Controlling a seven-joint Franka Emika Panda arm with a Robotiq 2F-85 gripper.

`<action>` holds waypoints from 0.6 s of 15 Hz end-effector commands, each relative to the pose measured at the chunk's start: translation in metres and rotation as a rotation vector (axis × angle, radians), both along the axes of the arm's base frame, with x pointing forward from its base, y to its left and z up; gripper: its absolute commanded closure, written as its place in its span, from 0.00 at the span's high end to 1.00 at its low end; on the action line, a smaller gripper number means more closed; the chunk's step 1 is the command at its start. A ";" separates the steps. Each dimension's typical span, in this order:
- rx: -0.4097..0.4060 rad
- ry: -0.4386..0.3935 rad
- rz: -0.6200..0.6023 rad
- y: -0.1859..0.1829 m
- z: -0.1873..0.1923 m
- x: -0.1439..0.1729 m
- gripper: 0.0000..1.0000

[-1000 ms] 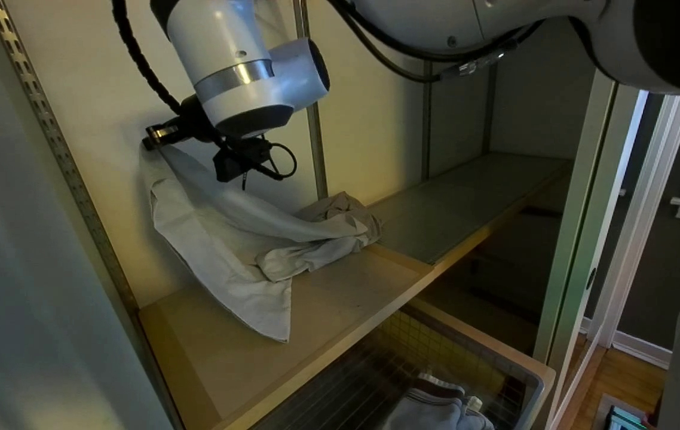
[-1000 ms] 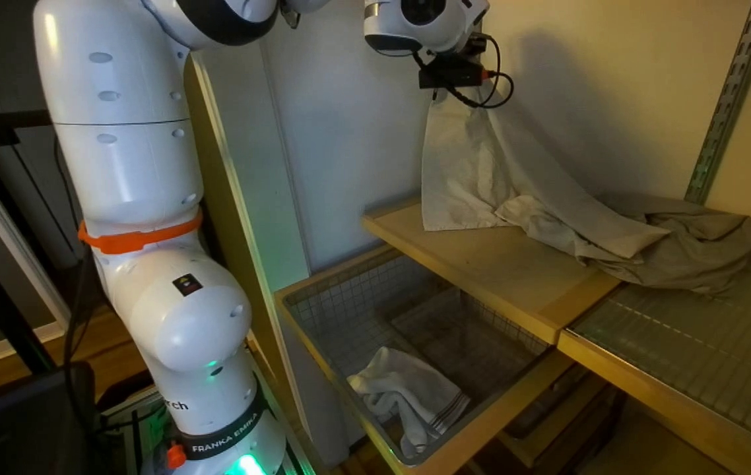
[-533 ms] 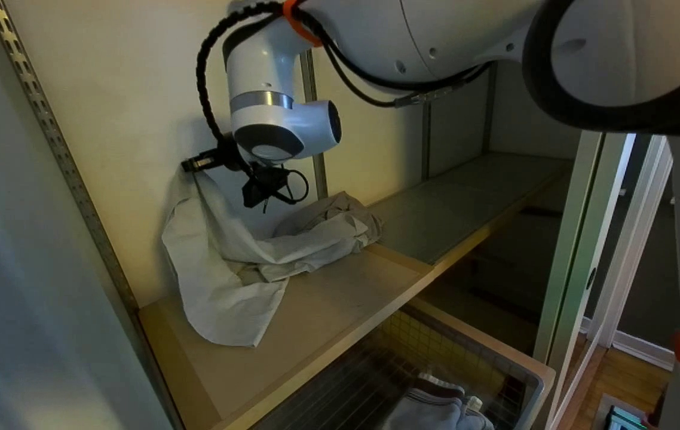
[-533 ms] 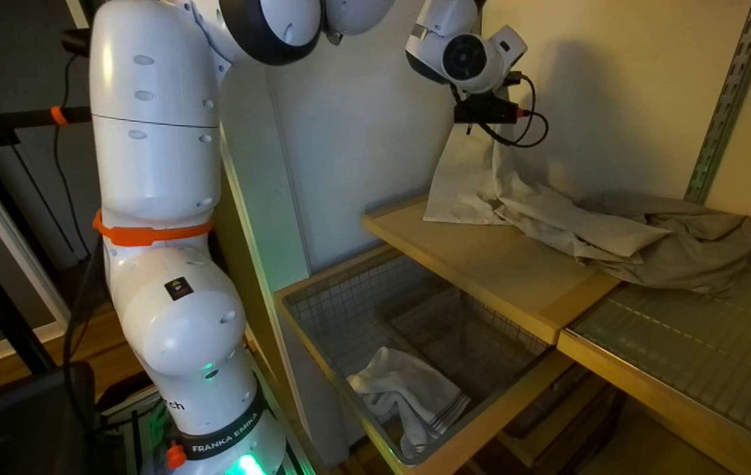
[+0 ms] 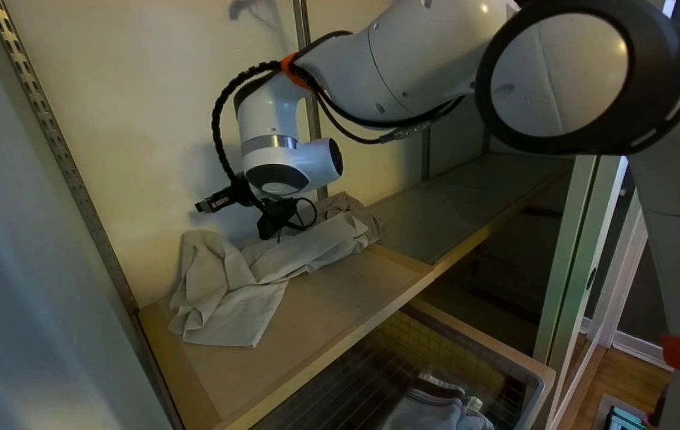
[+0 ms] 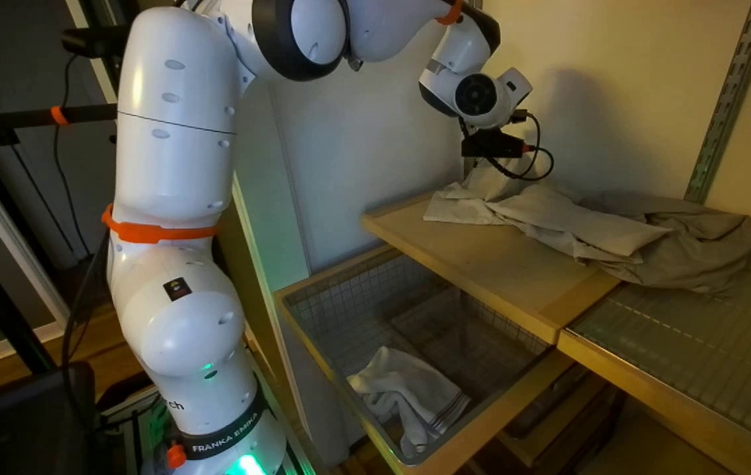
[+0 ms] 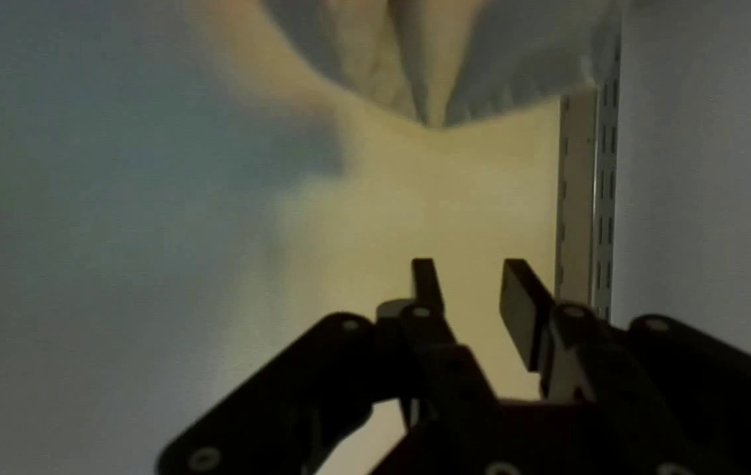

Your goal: Unfold the cloth

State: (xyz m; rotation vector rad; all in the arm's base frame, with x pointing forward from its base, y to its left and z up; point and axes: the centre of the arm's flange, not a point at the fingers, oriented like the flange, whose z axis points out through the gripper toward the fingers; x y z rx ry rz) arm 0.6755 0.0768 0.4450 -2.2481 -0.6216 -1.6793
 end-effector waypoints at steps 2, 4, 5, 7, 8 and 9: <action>-0.124 0.122 -0.030 -0.005 0.015 -0.050 0.72; -0.196 0.175 -0.118 -0.021 0.018 -0.075 0.88; -0.230 0.203 -0.160 -0.029 0.019 -0.086 0.94; -0.302 0.251 -0.242 -0.047 0.018 -0.108 1.00; -0.334 0.280 -0.278 -0.053 0.017 -0.121 1.00; -0.363 0.311 -0.309 -0.060 0.012 -0.130 1.00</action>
